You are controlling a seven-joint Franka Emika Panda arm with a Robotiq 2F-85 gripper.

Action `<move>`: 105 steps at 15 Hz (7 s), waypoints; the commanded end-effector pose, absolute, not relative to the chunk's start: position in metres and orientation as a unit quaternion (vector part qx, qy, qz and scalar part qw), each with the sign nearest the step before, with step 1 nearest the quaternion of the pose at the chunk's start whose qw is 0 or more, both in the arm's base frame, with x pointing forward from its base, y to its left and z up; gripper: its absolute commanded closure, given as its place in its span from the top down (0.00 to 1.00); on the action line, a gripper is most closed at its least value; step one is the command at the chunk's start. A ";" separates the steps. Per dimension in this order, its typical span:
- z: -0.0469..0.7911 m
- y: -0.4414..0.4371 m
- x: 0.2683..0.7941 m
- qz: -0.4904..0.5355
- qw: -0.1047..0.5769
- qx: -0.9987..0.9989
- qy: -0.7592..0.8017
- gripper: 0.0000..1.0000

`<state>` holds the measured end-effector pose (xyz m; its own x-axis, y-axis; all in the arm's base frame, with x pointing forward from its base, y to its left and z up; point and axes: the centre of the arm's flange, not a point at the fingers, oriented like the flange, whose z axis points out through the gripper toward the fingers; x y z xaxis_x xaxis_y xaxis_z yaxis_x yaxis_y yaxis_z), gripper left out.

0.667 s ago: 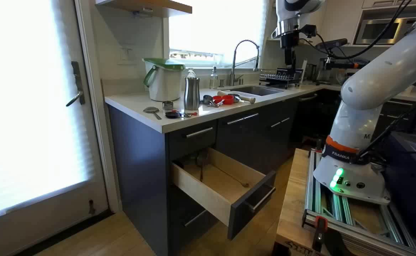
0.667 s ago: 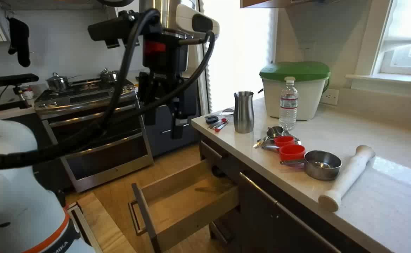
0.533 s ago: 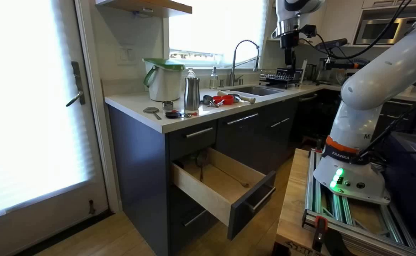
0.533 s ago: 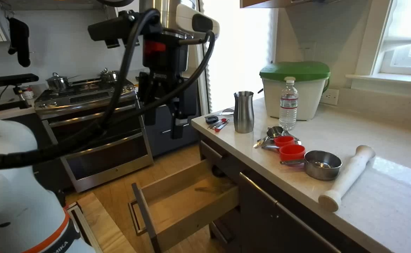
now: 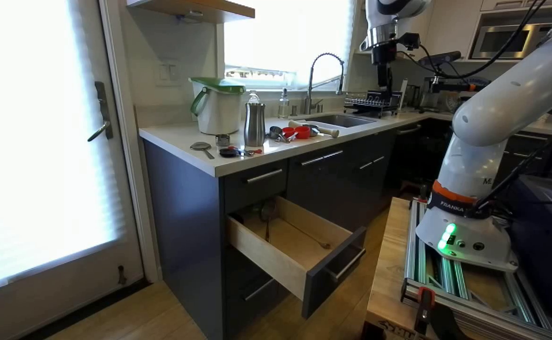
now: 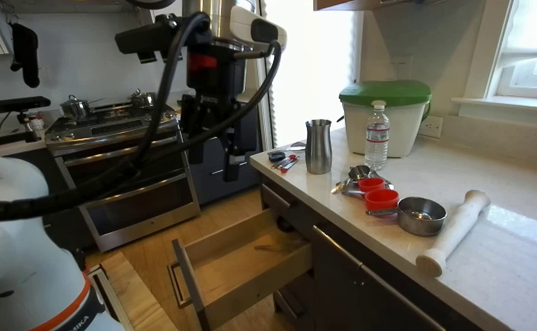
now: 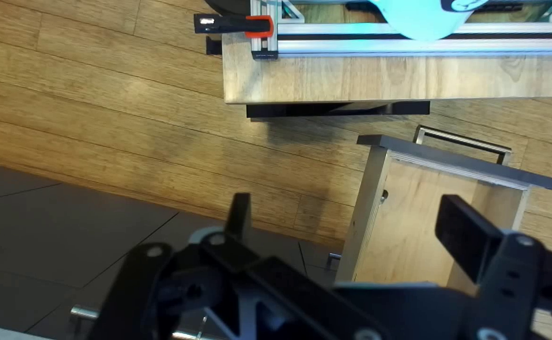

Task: Close the open drawer fully

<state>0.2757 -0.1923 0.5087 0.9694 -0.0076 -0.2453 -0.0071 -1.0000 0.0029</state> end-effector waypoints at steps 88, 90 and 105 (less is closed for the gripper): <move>0.078 -0.037 0.325 -0.185 -0.117 0.974 -0.059 0.00; 0.083 -0.040 0.327 -0.150 -0.122 0.979 -0.062 0.00; 0.095 -0.063 0.352 0.034 -0.089 0.979 -0.182 0.00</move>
<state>0.3533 -0.0607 0.1054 0.9499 -0.3121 -0.0171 -0.3090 -0.9292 -0.2029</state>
